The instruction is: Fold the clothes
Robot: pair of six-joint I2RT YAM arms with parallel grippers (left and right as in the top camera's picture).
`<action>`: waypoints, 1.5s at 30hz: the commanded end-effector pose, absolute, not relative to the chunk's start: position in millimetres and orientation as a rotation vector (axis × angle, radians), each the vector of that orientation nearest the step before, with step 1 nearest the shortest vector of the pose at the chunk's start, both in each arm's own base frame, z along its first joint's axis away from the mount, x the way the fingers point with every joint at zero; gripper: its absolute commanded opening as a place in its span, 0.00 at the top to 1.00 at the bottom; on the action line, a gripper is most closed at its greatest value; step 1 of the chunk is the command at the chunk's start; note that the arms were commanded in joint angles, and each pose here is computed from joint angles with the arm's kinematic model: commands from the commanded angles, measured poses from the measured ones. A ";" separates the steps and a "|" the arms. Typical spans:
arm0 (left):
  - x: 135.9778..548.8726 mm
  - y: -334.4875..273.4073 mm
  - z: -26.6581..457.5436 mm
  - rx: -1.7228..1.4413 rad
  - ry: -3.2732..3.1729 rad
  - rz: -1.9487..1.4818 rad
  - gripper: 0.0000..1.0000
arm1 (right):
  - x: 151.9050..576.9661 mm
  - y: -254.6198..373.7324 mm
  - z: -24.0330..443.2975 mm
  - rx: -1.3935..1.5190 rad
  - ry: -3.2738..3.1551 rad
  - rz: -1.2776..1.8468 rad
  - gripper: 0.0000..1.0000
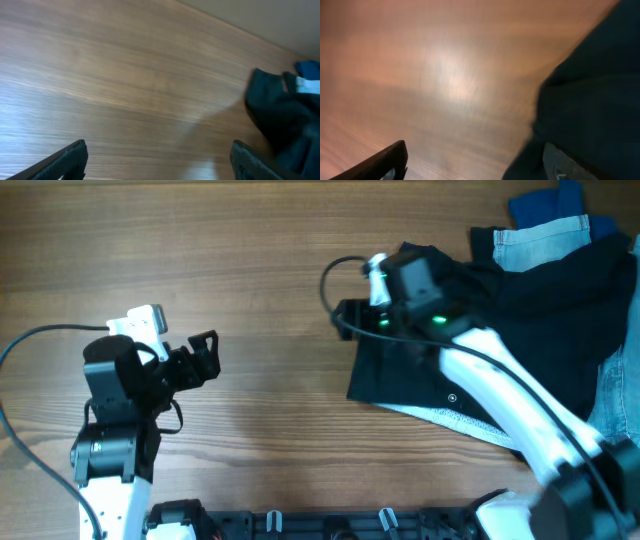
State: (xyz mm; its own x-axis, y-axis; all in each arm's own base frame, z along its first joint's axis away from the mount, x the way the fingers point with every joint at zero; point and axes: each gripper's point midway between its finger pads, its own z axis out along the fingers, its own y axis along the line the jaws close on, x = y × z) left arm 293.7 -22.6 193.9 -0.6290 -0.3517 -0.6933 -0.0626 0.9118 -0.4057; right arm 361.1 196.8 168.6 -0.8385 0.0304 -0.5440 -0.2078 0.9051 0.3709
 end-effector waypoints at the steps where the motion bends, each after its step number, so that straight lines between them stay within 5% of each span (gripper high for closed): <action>1: 298.6 -57.6 178.6 -0.372 2.313 -0.705 0.13 | 365.0 150.8 220.2 -0.009 2.373 0.481 0.11; 6: 304.5 -117.0 137.1 -0.251 2.479 -0.846 0.18 | 343.9 128.1 209.3 -0.074 2.464 0.407 0.08; 10: 304.3 -181.6 110.4 -0.121 2.551 -0.953 0.15 | 331.5 86.0 190.2 0.158 2.554 0.152 0.01; 18: 263.3 -271.6 26.6 -0.402 2.844 -1.095 0.16 | 322.3 70.6 183.9 0.315 2.578 0.077 0.01; 24: 235.0 -304.9 -1.7 -0.370 2.925 -1.085 0.46 | 322.0 68.9 183.7 0.315 2.578 0.064 0.01; 29: 239.7 -308.6 2.0 -0.356 2.894 -1.109 0.96 | 322.0 68.4 183.7 0.316 2.577 0.060 0.01; 31: 241.1 -307.6 2.6 -0.348 2.890 -1.109 0.96 | 321.9 67.4 183.7 0.319 2.577 0.054 0.00; 35: 261.9 -261.6 17.4 -0.360 2.871 -1.028 0.96 | 318.9 59.4 182.3 0.329 2.581 -0.007 0.00; 42: 372.6 -10.0 120.0 -0.759 2.350 -0.698 0.96 | 319.2 59.0 182.5 0.330 2.579 -0.009 0.00; 43: 383.2 28.5 137.1 -0.836 2.250 -0.668 0.81 | 319.3 59.1 182.6 0.331 2.579 -0.008 0.00; 45: 385.0 52.4 147.2 -0.876 2.186 -0.694 0.00 | 319.4 59.3 182.5 0.331 2.579 -0.008 0.00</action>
State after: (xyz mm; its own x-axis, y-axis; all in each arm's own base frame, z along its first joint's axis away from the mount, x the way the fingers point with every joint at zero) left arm 376.0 2.6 117.1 -0.6383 -0.7087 -0.3004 -0.4045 0.6408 -0.6525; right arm 316.7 63.5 179.2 -0.8402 0.2170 -0.4969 0.2106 0.9751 0.0698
